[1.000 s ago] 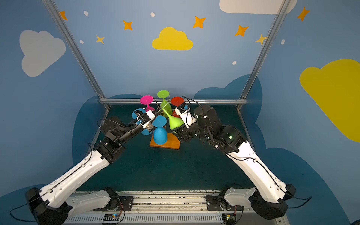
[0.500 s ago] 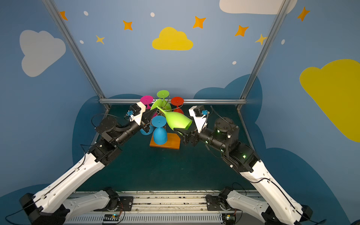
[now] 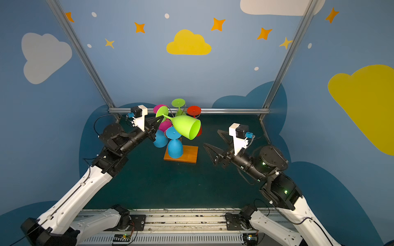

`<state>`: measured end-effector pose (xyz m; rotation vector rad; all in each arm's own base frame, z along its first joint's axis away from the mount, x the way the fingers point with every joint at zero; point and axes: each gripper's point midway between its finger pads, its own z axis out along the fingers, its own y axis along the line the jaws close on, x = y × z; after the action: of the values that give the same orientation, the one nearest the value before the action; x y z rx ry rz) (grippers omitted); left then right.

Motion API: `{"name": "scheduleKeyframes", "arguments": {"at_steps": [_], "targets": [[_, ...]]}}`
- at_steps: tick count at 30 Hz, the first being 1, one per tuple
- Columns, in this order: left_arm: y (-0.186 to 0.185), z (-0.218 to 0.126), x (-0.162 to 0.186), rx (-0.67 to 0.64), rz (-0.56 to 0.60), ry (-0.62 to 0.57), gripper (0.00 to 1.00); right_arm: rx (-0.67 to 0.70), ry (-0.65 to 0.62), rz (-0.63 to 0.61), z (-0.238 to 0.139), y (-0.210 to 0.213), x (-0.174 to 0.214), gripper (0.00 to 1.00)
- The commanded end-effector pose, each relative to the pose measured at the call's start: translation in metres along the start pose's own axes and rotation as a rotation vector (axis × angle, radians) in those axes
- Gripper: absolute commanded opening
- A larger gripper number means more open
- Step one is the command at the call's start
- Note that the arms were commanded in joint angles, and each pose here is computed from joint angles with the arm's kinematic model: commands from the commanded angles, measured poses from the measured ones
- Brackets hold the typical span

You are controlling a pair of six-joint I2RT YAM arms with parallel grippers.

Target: Take the wine glass off the wine glass rack

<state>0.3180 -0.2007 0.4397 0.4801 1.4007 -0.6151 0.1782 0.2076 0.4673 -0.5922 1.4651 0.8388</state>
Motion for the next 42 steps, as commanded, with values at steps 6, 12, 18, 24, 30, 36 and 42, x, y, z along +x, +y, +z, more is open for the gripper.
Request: {"name": "scheduleKeyframes", "arguments": {"at_steps": [6, 12, 18, 24, 30, 36, 42], "targets": [[-0.006, -0.013, -0.015, 0.069, -0.04, -0.076, 0.03, 0.042, 0.038, 0.025, 0.032, -0.012, 0.001, 0.82], [0.001, -0.02, -0.017, 0.091, -0.087, -0.098, 0.03, 0.052, 0.05, 0.03, 0.047, -0.018, -0.002, 0.79], [-0.002, -0.025, -0.02, 0.112, -0.083, -0.112, 0.03, 0.014, 0.044, 0.054, 0.058, -0.019, -0.011, 0.77], [-0.001, -0.024, -0.019, 0.11, -0.083, -0.111, 0.03, -0.047, 0.06, 0.083, 0.071, -0.011, -0.012, 0.74], [0.0, -0.024, -0.017, 0.108, -0.088, -0.112, 0.03, -0.077, 0.081, 0.118, 0.084, -0.009, -0.007, 0.67], [-0.001, -0.024, -0.017, 0.109, -0.094, -0.113, 0.03, -0.104, 0.073, 0.153, 0.091, -0.006, -0.008, 0.4], [0.002, -0.023, -0.015, 0.1, -0.089, -0.109, 0.04, -0.131, 0.079, 0.183, 0.097, -0.002, -0.006, 0.16]]}}
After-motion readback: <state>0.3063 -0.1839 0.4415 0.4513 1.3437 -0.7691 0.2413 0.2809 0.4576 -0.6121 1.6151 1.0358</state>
